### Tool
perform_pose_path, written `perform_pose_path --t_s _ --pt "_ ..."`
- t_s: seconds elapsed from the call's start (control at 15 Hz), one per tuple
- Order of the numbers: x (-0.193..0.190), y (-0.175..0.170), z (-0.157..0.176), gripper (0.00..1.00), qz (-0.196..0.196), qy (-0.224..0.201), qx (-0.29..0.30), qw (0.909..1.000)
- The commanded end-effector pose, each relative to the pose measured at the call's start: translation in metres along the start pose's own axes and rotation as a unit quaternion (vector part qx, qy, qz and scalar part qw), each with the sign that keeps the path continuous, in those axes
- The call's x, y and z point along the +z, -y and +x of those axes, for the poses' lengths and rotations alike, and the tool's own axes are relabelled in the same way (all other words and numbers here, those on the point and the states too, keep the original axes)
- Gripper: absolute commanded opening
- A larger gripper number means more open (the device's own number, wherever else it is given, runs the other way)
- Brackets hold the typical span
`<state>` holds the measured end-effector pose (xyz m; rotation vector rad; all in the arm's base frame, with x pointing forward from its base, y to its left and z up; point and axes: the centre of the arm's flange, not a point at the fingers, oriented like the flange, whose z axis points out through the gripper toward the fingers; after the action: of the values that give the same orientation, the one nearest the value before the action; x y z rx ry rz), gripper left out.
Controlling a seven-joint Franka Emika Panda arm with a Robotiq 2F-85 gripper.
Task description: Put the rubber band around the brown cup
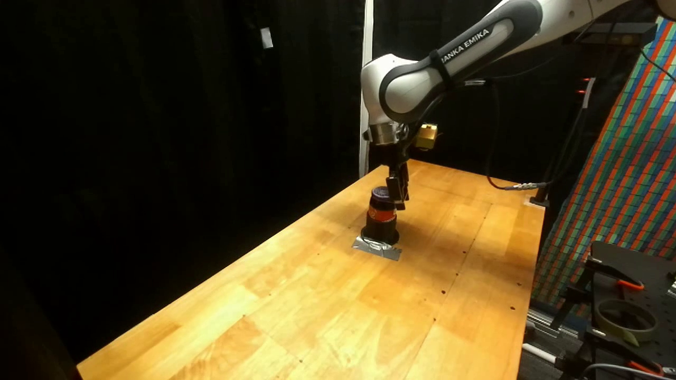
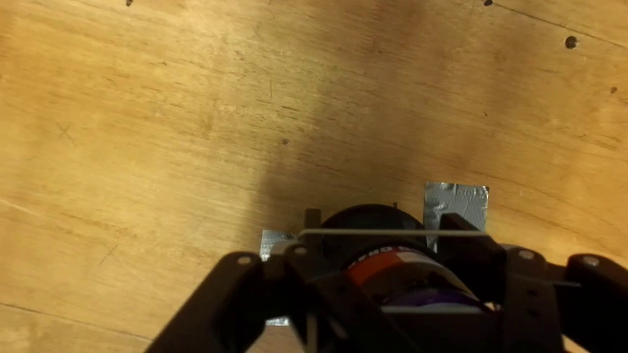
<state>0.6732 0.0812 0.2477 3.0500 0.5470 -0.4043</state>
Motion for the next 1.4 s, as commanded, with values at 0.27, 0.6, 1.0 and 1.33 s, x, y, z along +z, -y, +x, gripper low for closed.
perform_pose_path --t_s 0.27,0.6,1.0,1.33 --pt "0.01 0.007 -0.104 0.12 -0.052 -0.132 0.019 0.9897" --pt "0.033 0.009 -0.14 0.11 -0.087 -0.232 -0.016 0.9686" --pt "0.066 0.012 -0.192 0.12 -0.103 -0.366 -0.071 0.9222" --pt "0.091 0.024 -0.212 0.12 -0.098 -0.461 -0.098 0.8764"
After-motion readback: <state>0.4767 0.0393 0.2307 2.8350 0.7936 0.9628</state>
